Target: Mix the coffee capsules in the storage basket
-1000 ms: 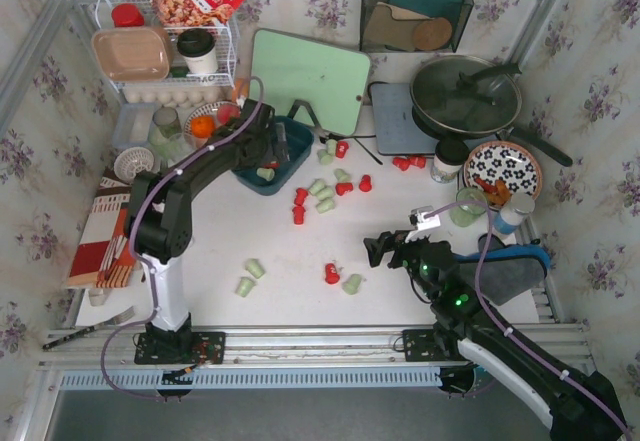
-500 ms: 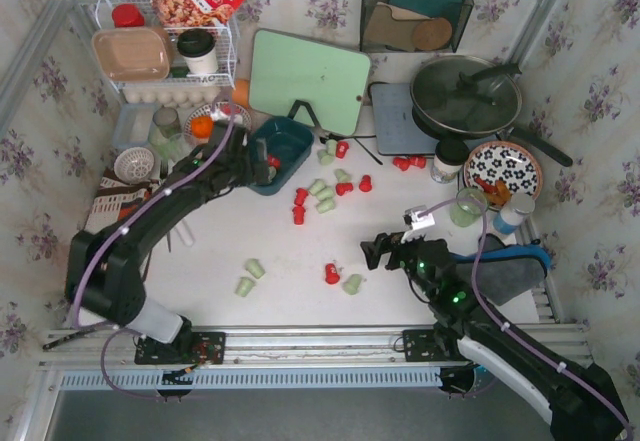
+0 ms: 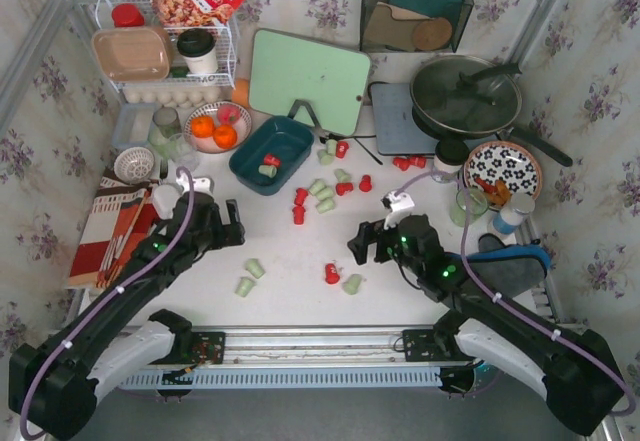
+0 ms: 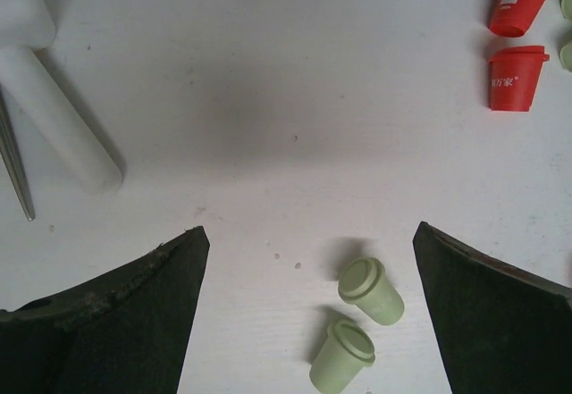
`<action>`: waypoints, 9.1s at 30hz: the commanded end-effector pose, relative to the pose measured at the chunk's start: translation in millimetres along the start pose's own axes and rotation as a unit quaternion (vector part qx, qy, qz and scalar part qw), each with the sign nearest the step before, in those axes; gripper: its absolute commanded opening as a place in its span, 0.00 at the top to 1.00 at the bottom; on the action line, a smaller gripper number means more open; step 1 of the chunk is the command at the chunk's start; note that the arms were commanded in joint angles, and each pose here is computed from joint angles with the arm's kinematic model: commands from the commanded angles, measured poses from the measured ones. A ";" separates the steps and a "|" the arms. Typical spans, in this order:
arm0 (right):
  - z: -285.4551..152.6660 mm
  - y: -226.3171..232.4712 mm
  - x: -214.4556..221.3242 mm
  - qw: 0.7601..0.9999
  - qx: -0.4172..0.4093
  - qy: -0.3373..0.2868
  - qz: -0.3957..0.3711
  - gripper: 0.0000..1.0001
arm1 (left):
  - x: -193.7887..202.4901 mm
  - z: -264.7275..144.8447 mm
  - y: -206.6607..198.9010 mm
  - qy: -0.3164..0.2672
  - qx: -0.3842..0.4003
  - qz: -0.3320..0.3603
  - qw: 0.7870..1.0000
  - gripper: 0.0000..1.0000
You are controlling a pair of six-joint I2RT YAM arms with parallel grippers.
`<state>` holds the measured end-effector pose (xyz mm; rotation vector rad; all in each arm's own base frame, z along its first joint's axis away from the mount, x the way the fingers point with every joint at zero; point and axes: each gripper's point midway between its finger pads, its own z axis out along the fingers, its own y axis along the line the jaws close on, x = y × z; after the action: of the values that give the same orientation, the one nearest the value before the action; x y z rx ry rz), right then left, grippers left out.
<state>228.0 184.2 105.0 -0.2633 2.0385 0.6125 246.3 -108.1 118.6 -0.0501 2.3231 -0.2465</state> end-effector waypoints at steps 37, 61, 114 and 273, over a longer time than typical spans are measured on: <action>-0.7 21.3 108.8 0.856 -0.147 0.314 -0.383 0.20 | 9.5 10.8 -21.6 0.008 0.053 -0.043 0.998 0.01; 17.3 72.2 -13.5 0.909 -0.128 0.096 -0.384 0.75 | 5.5 2.8 -20.1 -0.005 0.054 -0.047 0.997 0.01; 271.1 142.3 -144.8 0.975 -0.092 -0.069 -0.189 0.10 | -2.4 -13.6 -11.3 -0.056 0.053 -0.064 0.995 0.01; 108.9 -13.4 -186.7 0.944 0.270 -0.101 -0.162 0.00 | 18.7 1.6 -22.8 0.013 0.072 -0.035 0.997 0.02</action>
<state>434.0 272.7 218.6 -0.2458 1.8053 0.0816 234.2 -122.8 101.0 -0.1153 2.3272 -0.3952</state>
